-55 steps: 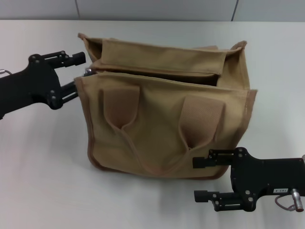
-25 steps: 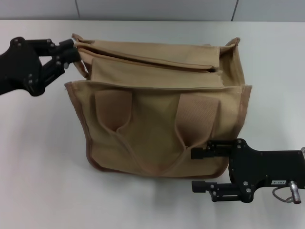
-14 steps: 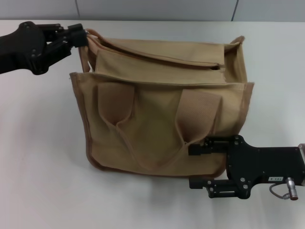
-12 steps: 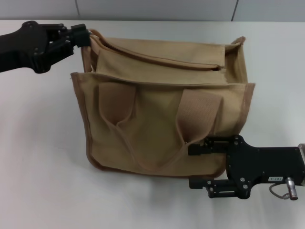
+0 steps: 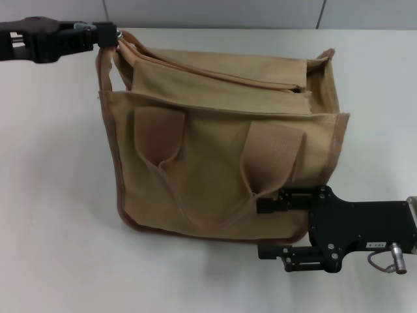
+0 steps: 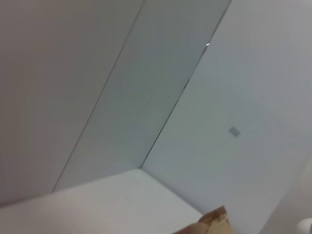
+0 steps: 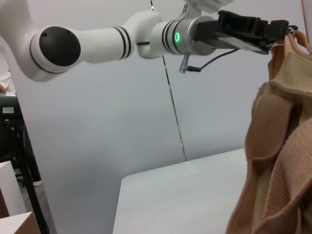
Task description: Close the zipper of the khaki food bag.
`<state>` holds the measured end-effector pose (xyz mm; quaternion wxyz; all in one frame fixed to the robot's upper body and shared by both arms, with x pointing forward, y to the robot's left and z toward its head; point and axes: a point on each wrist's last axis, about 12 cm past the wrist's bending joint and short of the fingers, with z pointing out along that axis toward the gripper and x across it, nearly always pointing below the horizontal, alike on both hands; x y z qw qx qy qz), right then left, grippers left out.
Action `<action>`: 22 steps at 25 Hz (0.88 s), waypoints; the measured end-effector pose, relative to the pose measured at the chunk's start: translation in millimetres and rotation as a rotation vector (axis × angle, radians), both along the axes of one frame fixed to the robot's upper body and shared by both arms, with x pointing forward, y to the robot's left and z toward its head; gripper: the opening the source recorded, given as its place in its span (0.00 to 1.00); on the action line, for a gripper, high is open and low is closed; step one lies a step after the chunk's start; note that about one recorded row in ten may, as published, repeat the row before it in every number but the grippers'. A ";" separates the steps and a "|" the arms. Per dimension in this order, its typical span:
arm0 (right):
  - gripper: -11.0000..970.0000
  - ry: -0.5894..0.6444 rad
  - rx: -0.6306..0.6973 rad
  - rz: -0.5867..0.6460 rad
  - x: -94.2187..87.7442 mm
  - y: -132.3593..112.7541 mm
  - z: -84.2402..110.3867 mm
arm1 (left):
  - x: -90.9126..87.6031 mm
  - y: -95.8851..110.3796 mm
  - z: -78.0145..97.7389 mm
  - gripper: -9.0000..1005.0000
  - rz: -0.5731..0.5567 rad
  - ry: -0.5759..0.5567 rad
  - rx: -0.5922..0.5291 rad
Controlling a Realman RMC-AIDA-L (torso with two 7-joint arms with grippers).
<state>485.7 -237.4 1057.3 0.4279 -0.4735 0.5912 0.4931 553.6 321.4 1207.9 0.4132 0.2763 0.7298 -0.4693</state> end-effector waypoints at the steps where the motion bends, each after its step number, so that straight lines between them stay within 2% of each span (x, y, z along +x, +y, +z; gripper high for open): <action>1: 0.71 0.000 -0.001 0.002 -0.1 0.0 -0.1 | 4.0 0.6 4.8 0.12 0.006 0.059 0.013; 2: 0.71 0.000 -0.001 0.002 -0.1 0.0 -0.1 | 4.0 0.6 4.8 0.12 0.006 0.059 0.013; 4: 0.71 0.000 -0.003 0.004 -0.3 0.0 -0.2 | 10.8 -1.4 8.8 0.12 0.011 0.157 0.035; 5: 0.71 0.000 -0.003 0.004 -0.3 0.0 -0.2 | 10.8 -1.4 8.8 0.12 0.011 0.157 0.035; 7: 0.71 -0.002 -0.002 0.005 -0.8 -0.3 -0.3 | 18.7 -6.7 13.8 0.12 0.011 0.225 0.061; 16: 0.71 -0.020 -0.002 0.016 -1.6 -0.2 -0.1 | 30.9 -6.5 42.3 0.09 0.020 0.217 0.091; 22: 0.71 -0.021 -0.002 0.019 -1.6 -0.1 -0.1 | 35.7 -6.1 49.7 0.05 0.019 0.301 0.137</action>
